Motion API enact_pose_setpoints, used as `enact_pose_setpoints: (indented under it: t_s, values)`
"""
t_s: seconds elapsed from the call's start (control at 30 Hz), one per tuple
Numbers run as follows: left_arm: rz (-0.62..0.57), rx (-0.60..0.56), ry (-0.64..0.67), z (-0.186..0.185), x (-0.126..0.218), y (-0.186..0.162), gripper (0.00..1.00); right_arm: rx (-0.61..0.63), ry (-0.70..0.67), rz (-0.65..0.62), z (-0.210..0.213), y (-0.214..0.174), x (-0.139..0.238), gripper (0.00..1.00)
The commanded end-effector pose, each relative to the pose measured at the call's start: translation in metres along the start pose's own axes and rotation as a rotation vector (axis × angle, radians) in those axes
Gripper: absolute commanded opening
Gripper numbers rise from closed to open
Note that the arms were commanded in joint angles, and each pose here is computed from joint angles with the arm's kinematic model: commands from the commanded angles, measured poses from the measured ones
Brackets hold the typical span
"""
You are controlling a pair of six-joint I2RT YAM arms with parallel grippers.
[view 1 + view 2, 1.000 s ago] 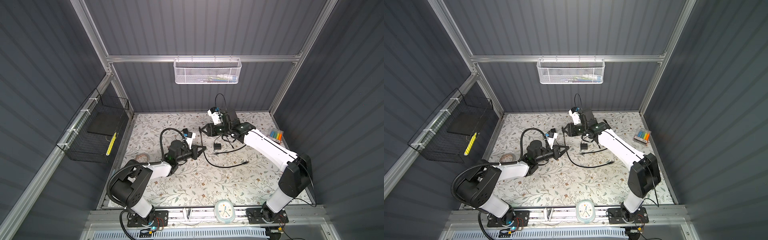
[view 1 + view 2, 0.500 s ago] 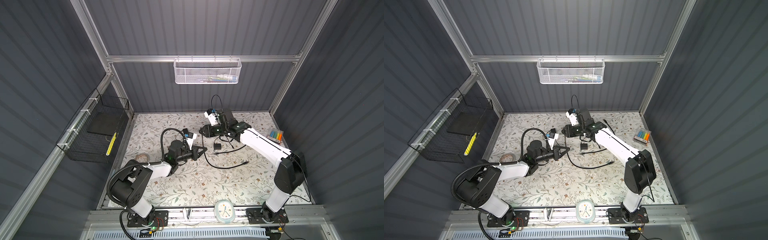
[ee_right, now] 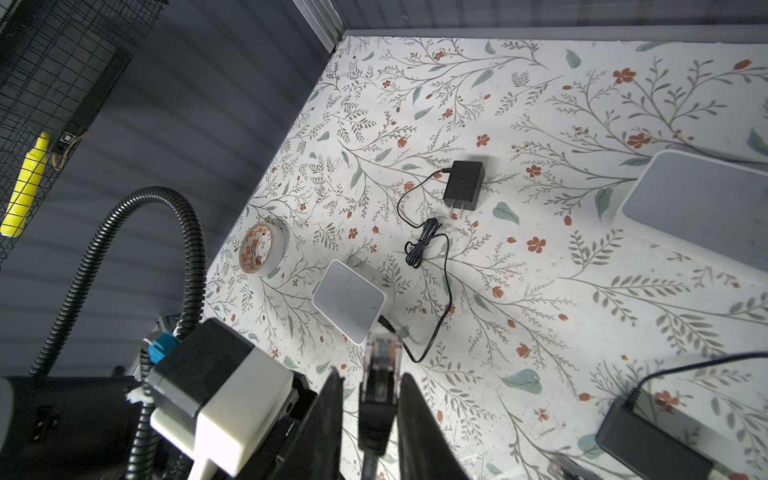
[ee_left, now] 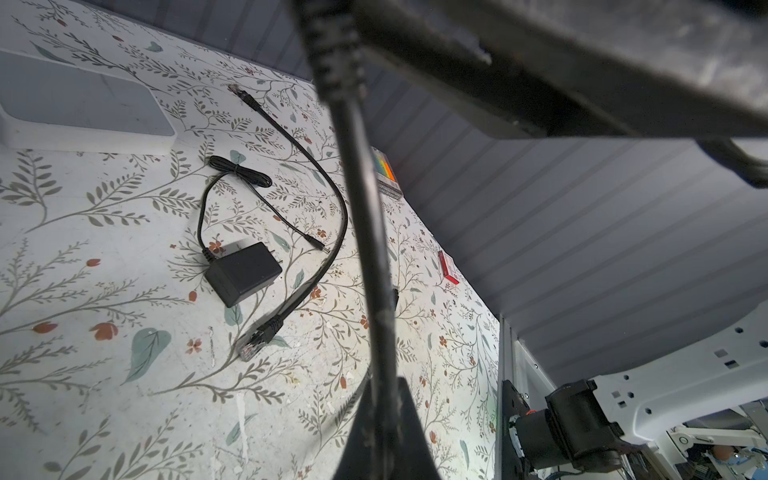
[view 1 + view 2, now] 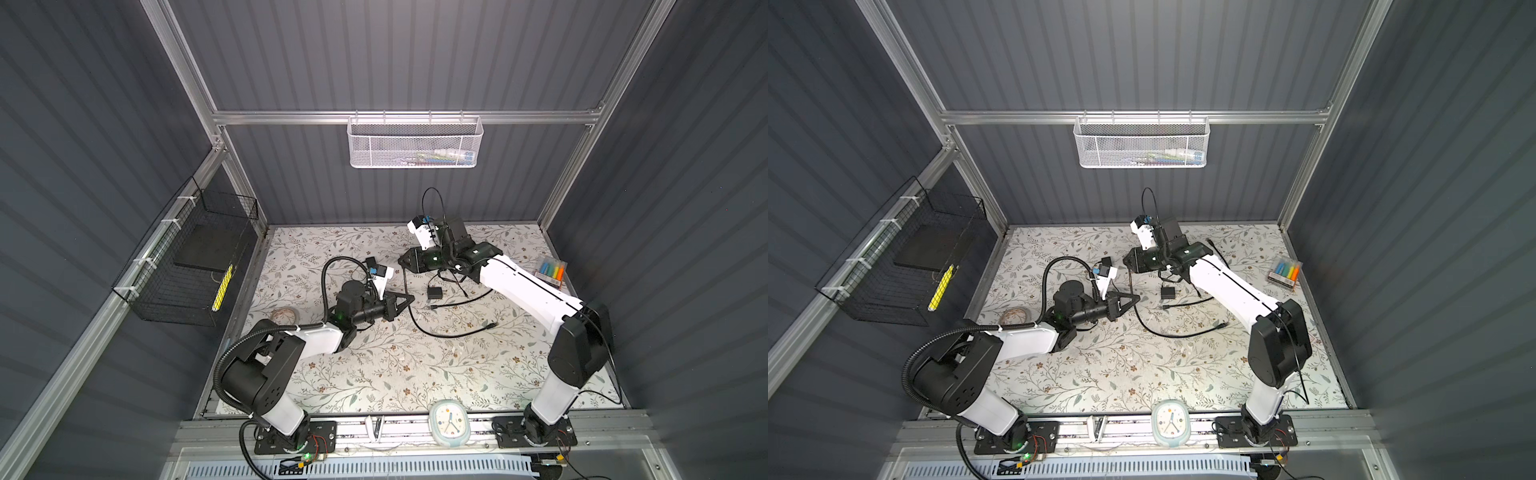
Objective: Insert the plug into the switch port
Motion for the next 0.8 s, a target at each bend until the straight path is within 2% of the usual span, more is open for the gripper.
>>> enact_pose_setpoints:
  t_s: [0.0,0.53,0.77]
  values:
    - [-0.036,-0.062,-0.047,-0.0146,0.0031,0.0098,0.0,0.006,0.005,0.022,0.0008,-0.0035,-0.0064,0.27]
    - [-0.041,-0.062,-0.042,-0.0145,0.0046,0.009,0.0,0.003,-0.009,0.025,-0.0001,-0.0082,-0.0041,0.19]
    - [-0.047,-0.057,-0.038,-0.0134,0.0047,0.0085,0.0,-0.001,-0.011,0.022,-0.0003,-0.0087,-0.0028,0.22]
Point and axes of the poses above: each gripper's point midway between its finger pads, its own x axis back along the fingers, its own z axis along the line the jaws close on, y = z × x, the point moved 8 cm from there along x, back along the fingers, and after that the axes turned 5 degrees about x, right-handed, at the moved point
